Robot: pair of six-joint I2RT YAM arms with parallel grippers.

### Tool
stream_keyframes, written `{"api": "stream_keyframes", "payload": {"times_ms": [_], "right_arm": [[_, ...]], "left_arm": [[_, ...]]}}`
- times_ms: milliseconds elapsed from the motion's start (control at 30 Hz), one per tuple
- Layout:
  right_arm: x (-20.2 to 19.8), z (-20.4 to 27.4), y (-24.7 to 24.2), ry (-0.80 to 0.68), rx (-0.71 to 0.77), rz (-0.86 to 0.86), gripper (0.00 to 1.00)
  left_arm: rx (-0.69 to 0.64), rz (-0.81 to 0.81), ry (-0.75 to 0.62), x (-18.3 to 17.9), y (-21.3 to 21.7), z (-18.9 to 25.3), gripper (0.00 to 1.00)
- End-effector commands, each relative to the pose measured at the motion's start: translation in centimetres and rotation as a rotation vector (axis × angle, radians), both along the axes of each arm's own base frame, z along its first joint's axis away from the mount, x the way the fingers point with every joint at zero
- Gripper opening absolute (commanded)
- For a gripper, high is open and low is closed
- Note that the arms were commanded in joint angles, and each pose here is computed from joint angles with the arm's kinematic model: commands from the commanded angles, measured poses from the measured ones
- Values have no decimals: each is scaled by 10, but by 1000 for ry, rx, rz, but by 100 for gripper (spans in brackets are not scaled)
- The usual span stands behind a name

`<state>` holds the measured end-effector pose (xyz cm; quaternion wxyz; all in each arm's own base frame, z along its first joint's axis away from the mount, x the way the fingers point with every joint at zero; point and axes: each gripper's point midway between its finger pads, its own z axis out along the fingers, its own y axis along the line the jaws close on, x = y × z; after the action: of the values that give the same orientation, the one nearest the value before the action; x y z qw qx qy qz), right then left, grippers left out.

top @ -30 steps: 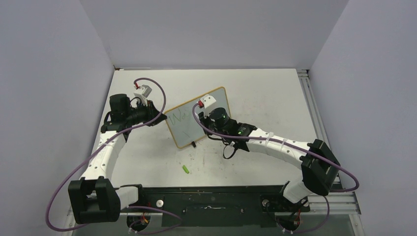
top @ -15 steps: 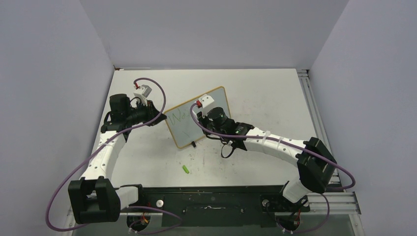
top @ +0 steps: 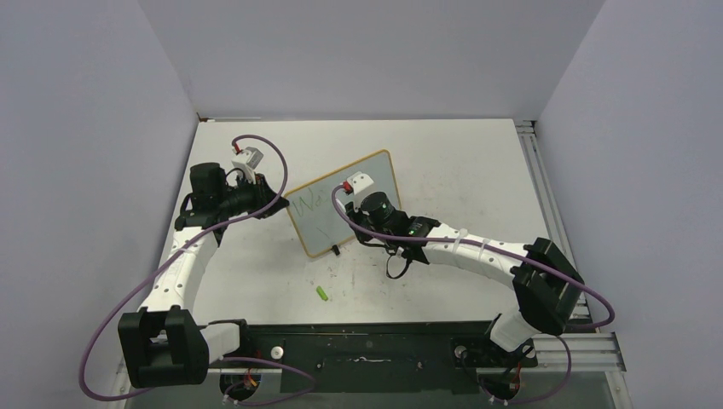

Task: Write a sentence on the whiteboard

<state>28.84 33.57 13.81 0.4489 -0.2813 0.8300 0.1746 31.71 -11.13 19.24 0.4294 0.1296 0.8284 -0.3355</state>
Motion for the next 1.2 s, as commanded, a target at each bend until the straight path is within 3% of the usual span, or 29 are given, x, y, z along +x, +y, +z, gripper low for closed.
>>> {"api": "stream_keyframes", "payload": {"times_ms": [0, 700, 1167], "right_arm": [[4, 4, -1, -8, 18, -18, 5], [32, 50, 14, -139, 110, -70, 5], [32, 39, 9, -117, 82, -92, 5]], "left_arm": [[2, -16, -28, 0, -3, 12, 0], [2, -15, -29, 0, -3, 12, 0], [-1, -19, -29, 0, -4, 12, 0]]}}
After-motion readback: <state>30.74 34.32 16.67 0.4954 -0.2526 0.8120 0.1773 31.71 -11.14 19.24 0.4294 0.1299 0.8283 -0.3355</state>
